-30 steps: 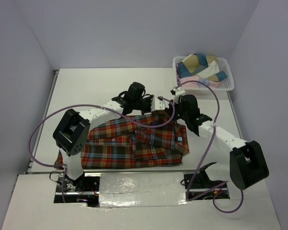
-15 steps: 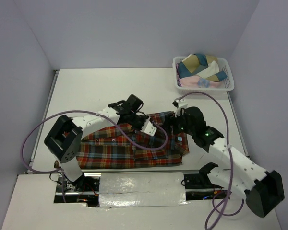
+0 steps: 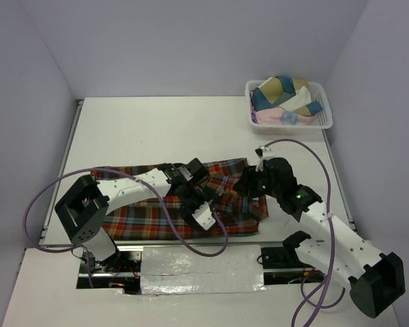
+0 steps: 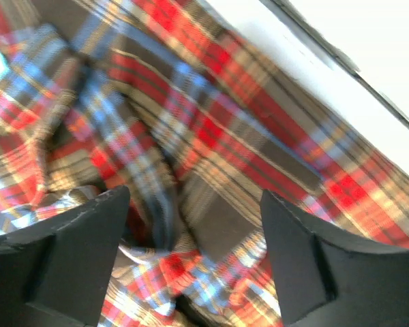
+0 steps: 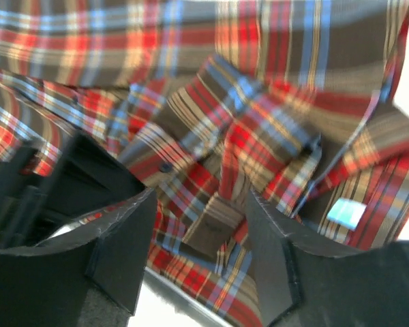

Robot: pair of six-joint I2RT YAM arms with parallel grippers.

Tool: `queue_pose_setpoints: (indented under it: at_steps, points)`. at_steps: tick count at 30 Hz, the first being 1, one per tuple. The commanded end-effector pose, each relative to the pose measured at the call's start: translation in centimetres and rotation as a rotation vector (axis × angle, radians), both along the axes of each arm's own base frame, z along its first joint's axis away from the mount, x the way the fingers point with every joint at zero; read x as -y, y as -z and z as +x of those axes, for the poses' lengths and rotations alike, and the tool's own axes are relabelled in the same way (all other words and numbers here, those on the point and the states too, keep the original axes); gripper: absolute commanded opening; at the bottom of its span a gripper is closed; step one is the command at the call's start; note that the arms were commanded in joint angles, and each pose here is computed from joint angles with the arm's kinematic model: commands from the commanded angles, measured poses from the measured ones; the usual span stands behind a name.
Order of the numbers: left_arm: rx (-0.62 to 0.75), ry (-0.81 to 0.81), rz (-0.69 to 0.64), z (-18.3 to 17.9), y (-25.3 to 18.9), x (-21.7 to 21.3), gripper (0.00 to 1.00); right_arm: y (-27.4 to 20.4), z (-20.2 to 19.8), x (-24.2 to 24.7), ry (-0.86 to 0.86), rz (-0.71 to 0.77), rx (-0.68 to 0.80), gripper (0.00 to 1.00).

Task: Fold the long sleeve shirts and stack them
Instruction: Fold the shirt

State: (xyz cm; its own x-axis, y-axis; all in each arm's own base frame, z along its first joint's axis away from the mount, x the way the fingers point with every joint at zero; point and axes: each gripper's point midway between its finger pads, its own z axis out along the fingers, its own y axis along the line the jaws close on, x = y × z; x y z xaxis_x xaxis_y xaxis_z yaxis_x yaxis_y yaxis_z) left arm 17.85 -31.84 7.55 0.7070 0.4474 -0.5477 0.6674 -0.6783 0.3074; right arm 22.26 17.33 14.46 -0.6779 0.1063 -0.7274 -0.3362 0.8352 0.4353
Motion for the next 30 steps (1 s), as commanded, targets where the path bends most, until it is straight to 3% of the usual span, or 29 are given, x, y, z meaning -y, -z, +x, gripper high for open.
queue_pose_setpoints:
  at_steps: [1, 5, 7, 10, 11, 13, 14, 16, 17, 23, 30]
  points:
    - [0.002, 0.022, 0.003, -0.9, -1.3, -1.2, 0.95, 0.5, -0.2, -0.1, 0.029, 0.025, -0.050, 0.59]
    - [-0.030, -0.095, -0.051, -0.4, -4.3, -0.2, 0.99, 1.5, 0.2, 0.2, 0.081, 0.019, -0.096, 0.36]
    - [-0.078, -0.130, -0.080, -0.7, -5.8, 0.5, 0.97, 2.2, 0.5, 0.3, 0.095, 0.006, -0.128, 0.35]
    - [-0.198, -0.275, -0.096, -0.4, -8.4, 1.1, 0.75, 3.0, 1.6, 0.9, 0.140, -0.026, -0.161, 0.34]
    - [-0.237, -0.303, -0.121, -0.2, -9.5, 1.5, 0.54, 3.1, 1.9, 1.1, 0.156, -0.029, -0.167, 0.34]
    - [-0.279, -0.401, -0.147, 1.6, -9.7, 1.3, 0.46, 3.4, 2.5, 1.4, 0.172, -0.017, -0.186, 0.40]
    - [-0.295, -0.527, -0.102, 2.8, -7.9, 0.4, 0.36, 3.4, 3.2, 1.9, 0.198, -0.003, -0.181, 0.49]
    - [-0.235, -0.610, -0.084, 4.8, -5.7, 0.2, 0.21, 3.7, 3.6, 1.9, 0.210, 0.028, -0.200, 0.51]
    - [-0.202, -0.662, -0.036, 5.4, -3.8, -0.7, 0.18, 3.6, 4.3, 2.2, 0.225, 0.044, -0.183, 0.52]
    - [-0.253, -0.727, 0.026, 5.9, -0.5, -0.3, 0.30, 5.4, 6.0, 0.8, 0.162, 0.076, -0.224, 0.52]
    - [-0.211, -0.747, -0.003, 6.7, 0.5, 0.3, 0.34, 7.1, 7.5, 0.4, 0.157, 0.047, -0.254, 0.48]
